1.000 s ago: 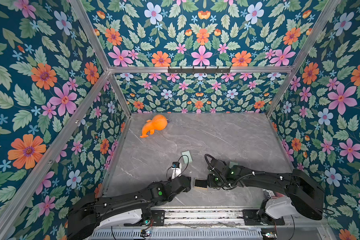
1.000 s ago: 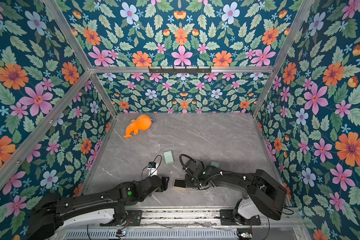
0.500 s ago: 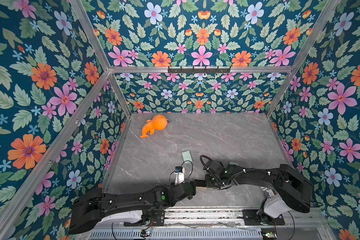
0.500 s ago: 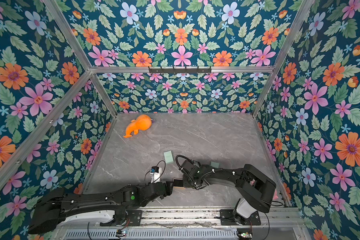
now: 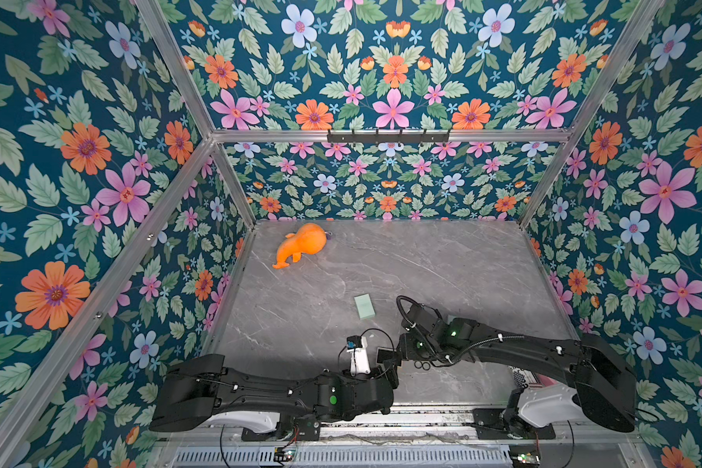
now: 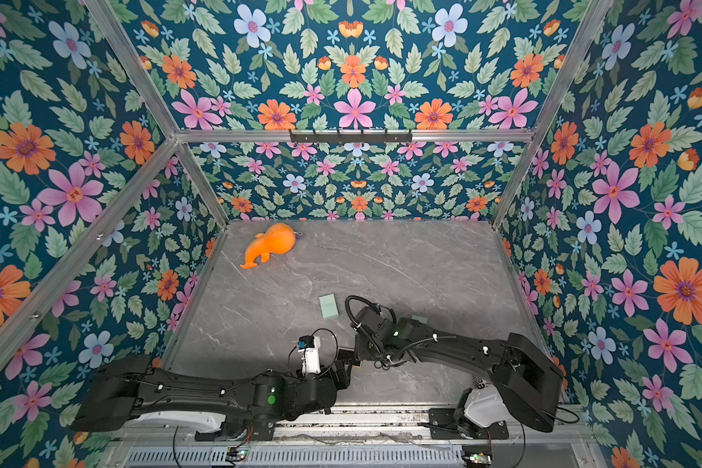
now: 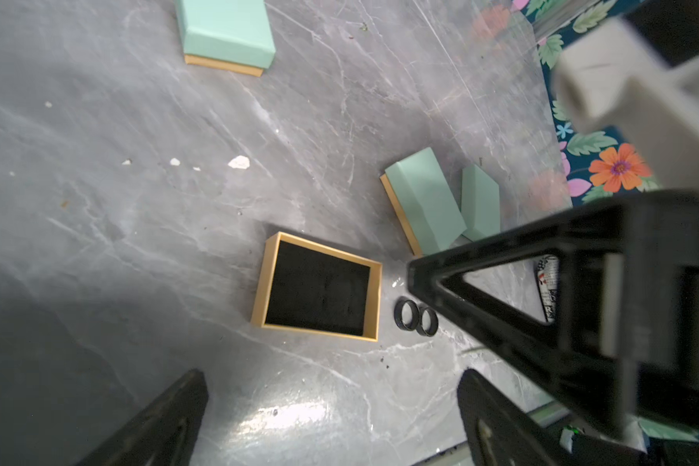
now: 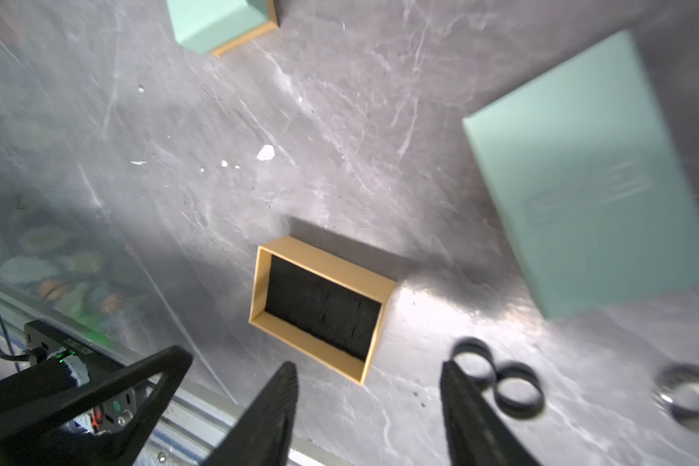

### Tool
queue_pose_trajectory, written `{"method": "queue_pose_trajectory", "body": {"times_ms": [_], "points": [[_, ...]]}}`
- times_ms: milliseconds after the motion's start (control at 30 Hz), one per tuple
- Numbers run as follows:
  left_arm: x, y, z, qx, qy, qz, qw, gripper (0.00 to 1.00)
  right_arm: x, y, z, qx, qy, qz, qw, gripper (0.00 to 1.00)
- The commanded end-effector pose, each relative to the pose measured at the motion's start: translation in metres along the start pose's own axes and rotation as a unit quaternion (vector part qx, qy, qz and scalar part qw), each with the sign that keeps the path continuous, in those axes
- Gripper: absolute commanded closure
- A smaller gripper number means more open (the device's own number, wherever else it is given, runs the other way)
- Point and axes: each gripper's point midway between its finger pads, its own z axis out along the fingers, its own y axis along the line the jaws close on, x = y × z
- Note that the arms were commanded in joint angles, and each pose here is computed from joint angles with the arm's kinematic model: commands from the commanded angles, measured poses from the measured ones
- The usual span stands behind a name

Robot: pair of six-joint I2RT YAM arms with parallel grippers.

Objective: Take the rings out of the lift-off lid box
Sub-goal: Adjust the jewelry box at the center of the board, then pick up the lid from the center of the board.

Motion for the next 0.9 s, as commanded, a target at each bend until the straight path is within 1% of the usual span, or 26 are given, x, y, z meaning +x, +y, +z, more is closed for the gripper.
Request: {"method": "queue_pose_trajectory", "body": {"times_ms": [0,133,233,267,367,500,633,867], "points": [[-0.004,-0.003,0.003,0.007,-0.022,-0.038,0.999,0.01,-0.003,-0.028,-0.012,0.038,-0.008,0.007,0.999,0.36],[-0.004,-0.003,0.006,0.024,-0.029,-0.061,0.997,0.01,-0.010,-0.062,-0.028,0.041,-0.016,0.041,0.998,0.30],[-0.005,-0.005,0.007,0.028,-0.035,-0.066,0.997,0.01,-0.016,-0.089,-0.041,0.065,-0.033,0.053,0.996,0.21],[-0.005,-0.006,0.007,0.028,-0.036,-0.067,0.997,0.01,-0.018,-0.097,-0.044,0.069,-0.035,0.061,0.995,0.18],[-0.003,-0.010,0.010,0.030,-0.037,-0.075,0.996,0.01,-0.023,-0.121,-0.049,0.079,-0.034,0.086,0.993,0.14],[0.001,-0.011,0.013,0.037,-0.034,-0.099,0.994,0.01,-0.029,-0.145,-0.052,0.079,-0.038,0.117,0.989,0.07],[0.005,-0.013,0.015,0.041,-0.029,-0.116,0.992,0.01,-0.035,-0.156,-0.049,0.085,-0.040,0.120,0.988,0.05],[0.007,-0.015,0.016,0.039,-0.028,-0.120,0.992,0.01,-0.045,-0.159,-0.033,0.102,-0.023,0.114,0.988,0.05]]}}
